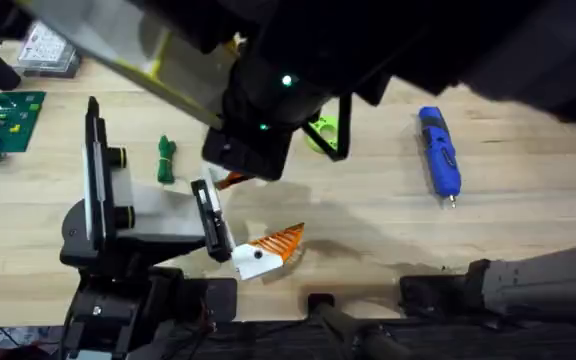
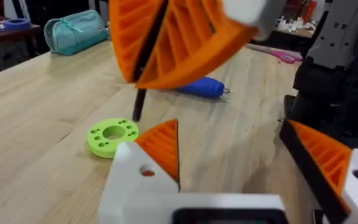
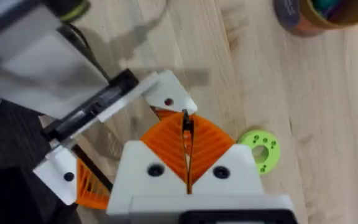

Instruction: Pick up the gripper from the table and insert it into the empty holder that is missing its gripper. Then pick up a screw, insert it into the mounting hole, and use the screwdriver to tighten it. Finally, clean up the table by picking up the vegetable and placing it into the bucket.

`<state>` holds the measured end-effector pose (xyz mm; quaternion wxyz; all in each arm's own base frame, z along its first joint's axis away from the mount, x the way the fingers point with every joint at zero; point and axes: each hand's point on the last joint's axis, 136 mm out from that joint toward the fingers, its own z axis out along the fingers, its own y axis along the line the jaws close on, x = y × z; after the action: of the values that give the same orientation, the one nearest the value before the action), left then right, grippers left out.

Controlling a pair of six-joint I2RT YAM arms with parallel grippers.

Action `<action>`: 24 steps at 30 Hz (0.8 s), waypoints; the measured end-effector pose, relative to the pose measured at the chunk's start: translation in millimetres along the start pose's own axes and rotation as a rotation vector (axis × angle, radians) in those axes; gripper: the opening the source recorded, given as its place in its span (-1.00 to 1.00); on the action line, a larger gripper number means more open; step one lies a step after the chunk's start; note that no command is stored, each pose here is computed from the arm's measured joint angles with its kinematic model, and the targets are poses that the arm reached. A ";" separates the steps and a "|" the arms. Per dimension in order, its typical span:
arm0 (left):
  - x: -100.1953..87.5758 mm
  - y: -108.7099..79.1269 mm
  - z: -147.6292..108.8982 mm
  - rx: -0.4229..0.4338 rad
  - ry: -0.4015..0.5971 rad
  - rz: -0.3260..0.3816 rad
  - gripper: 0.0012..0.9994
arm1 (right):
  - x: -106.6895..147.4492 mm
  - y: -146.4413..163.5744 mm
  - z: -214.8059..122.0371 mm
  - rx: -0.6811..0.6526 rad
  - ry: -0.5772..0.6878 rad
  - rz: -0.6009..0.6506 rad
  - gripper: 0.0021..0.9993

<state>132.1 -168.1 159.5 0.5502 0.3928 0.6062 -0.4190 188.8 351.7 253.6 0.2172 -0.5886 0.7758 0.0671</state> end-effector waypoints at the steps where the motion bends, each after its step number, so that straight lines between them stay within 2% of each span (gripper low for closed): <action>1: 0.0 0.0 0.0 0.000 0.000 0.000 0.97 | -2.7 2.1 -0.2 -0.001 -0.010 -0.011 -0.99; 15: 0.0 0.1 0.0 0.000 0.000 0.000 0.97 | -8.0 6.5 -17.1 -0.011 0.002 -0.059 -0.99; 24: 0.0 0.0 0.0 0.000 0.000 0.000 0.97 | 0.1 11.4 2.3 -0.033 0.088 -0.101 -0.99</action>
<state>132.1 -168.1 159.5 0.5502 0.3928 0.6062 -0.4190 178.7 355.8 249.7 0.1762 -0.6329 0.7527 0.0430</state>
